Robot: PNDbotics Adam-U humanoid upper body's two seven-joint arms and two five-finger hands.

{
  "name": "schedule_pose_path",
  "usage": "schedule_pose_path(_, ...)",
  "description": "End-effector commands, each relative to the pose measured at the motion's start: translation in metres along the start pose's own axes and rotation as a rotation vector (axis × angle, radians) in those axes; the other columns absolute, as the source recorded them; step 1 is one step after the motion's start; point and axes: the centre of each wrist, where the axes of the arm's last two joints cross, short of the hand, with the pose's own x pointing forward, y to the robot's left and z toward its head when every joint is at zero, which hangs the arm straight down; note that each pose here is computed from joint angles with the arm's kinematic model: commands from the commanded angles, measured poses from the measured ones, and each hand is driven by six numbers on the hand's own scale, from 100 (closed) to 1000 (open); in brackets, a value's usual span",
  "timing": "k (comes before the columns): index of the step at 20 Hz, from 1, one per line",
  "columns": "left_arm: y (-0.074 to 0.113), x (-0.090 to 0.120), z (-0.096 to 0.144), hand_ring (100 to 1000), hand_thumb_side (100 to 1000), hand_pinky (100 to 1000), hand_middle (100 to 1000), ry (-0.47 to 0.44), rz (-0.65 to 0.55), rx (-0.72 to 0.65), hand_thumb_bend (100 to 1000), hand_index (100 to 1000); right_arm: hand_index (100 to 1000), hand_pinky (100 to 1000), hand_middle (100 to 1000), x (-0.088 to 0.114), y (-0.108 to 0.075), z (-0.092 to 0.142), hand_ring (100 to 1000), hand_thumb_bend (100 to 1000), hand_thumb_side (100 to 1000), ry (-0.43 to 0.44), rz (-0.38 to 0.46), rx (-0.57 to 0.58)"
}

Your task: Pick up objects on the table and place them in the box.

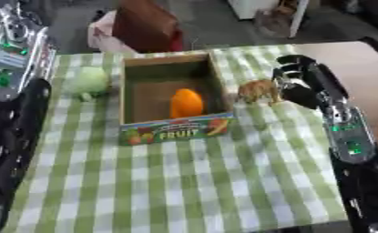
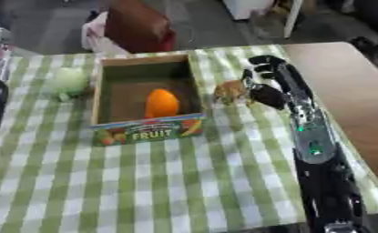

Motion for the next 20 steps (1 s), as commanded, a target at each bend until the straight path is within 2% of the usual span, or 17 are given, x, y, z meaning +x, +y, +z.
schedule_pose_path(1, 0.029, -0.007, -0.019, 614, 914, 612, 615, 0.095, -0.020, 0.080, 100, 725, 799, 831, 787, 0.009, -0.008, -0.004, 823, 100, 321, -0.031, 0.012, -0.011)
schedule_pose_path(7, 0.084, -0.059, -0.030, 618, 988, 613, 624, 0.355, -0.165, 0.157, 100, 738, 799, 831, 787, 0.009, -0.002, -0.004, 823, 100, 324, -0.030, 0.012, 0.010)
schedule_pose_path(12, 0.114, -0.097, -0.020, 624, 986, 621, 640, 0.522, -0.326, 0.106, 100, 749, 799, 831, 788, 0.008, 0.003, -0.003, 823, 100, 326, -0.028, 0.012, 0.027)
schedule_pose_path(14, 0.125, -0.111, -0.012, 635, 903, 631, 655, 0.571, -0.468, 0.038, 100, 764, 799, 831, 788, 0.007, 0.005, -0.002, 824, 100, 327, -0.025, 0.012, 0.033)
schedule_pose_path(15, 0.130, -0.117, -0.008, 637, 896, 633, 657, 0.589, -0.559, -0.005, 100, 766, 799, 831, 788, 0.006, 0.005, -0.001, 824, 100, 327, -0.024, 0.013, 0.035)
schedule_pose_path(16, 0.133, -0.121, -0.006, 654, 833, 645, 676, 0.597, -0.645, -0.047, 100, 780, 799, 831, 788, 0.006, 0.006, -0.001, 824, 100, 328, -0.023, 0.013, 0.037)
schedule_pose_path(20, 0.145, -0.132, 0.000, 683, 725, 669, 711, 0.598, -1.006, -0.202, 100, 803, 799, 831, 788, 0.006, 0.009, -0.001, 824, 100, 328, -0.024, 0.011, 0.049)
